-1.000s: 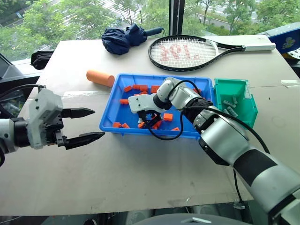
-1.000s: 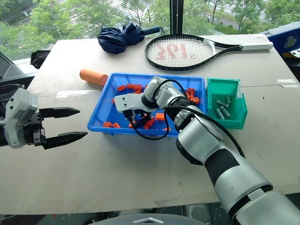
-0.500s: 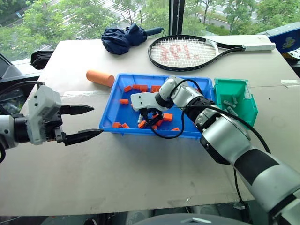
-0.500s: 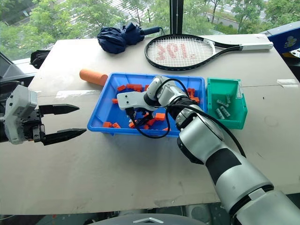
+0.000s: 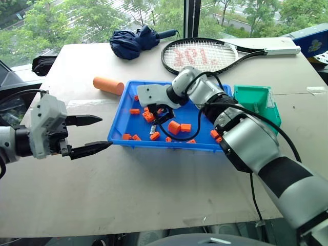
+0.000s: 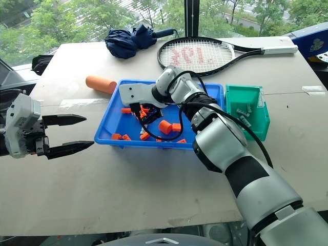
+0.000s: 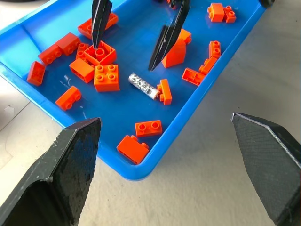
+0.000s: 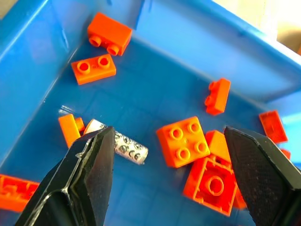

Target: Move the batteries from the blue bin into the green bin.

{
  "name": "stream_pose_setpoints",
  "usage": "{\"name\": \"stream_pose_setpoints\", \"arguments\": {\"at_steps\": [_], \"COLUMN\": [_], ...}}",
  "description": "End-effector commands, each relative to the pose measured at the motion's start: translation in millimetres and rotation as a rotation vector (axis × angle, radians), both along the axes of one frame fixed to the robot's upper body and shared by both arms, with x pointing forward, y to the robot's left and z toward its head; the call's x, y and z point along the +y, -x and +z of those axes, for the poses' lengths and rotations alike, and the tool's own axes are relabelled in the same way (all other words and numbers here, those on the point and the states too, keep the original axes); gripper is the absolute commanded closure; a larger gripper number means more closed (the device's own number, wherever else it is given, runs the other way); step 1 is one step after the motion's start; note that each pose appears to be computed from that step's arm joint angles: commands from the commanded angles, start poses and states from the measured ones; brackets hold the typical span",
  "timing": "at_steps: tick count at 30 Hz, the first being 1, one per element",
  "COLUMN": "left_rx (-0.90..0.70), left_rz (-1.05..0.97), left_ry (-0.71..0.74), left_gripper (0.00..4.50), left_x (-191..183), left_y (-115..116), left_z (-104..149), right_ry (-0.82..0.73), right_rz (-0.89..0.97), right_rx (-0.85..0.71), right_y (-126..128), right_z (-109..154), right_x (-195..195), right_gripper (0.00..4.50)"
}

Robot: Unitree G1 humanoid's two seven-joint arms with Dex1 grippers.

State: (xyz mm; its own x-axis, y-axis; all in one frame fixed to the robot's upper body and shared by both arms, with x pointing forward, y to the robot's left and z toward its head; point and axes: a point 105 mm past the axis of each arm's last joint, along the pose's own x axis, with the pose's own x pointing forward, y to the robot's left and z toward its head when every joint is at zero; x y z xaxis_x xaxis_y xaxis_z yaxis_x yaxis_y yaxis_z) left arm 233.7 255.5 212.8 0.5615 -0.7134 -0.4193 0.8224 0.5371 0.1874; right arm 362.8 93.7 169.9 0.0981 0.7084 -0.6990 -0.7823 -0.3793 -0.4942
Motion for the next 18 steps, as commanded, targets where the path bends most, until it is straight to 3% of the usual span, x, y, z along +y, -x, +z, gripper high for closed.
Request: {"name": "stream_pose_setpoints", "arguments": {"at_steps": [1,11,18], "left_rx": [-0.046,-0.066,-0.066], "left_rz": [0.005,-0.013,-0.005], "left_ry": [-0.022,-0.002,-0.004], "left_gripper": [0.0,0.0,0.0], "left_x": [1,-5,-4], "left_y": [3,3,3], "left_z": [11,18,17], "right_ry": [0.036,0.109,0.141], "right_rz": [0.114,0.176,0.171], "right_rx": [-0.077,-0.14,-0.085], "right_y": [9,13,14], "right_z": [-2,-15,-22], "right_x": [5,6,0], "right_gripper": [0.81,0.81,0.81]}}
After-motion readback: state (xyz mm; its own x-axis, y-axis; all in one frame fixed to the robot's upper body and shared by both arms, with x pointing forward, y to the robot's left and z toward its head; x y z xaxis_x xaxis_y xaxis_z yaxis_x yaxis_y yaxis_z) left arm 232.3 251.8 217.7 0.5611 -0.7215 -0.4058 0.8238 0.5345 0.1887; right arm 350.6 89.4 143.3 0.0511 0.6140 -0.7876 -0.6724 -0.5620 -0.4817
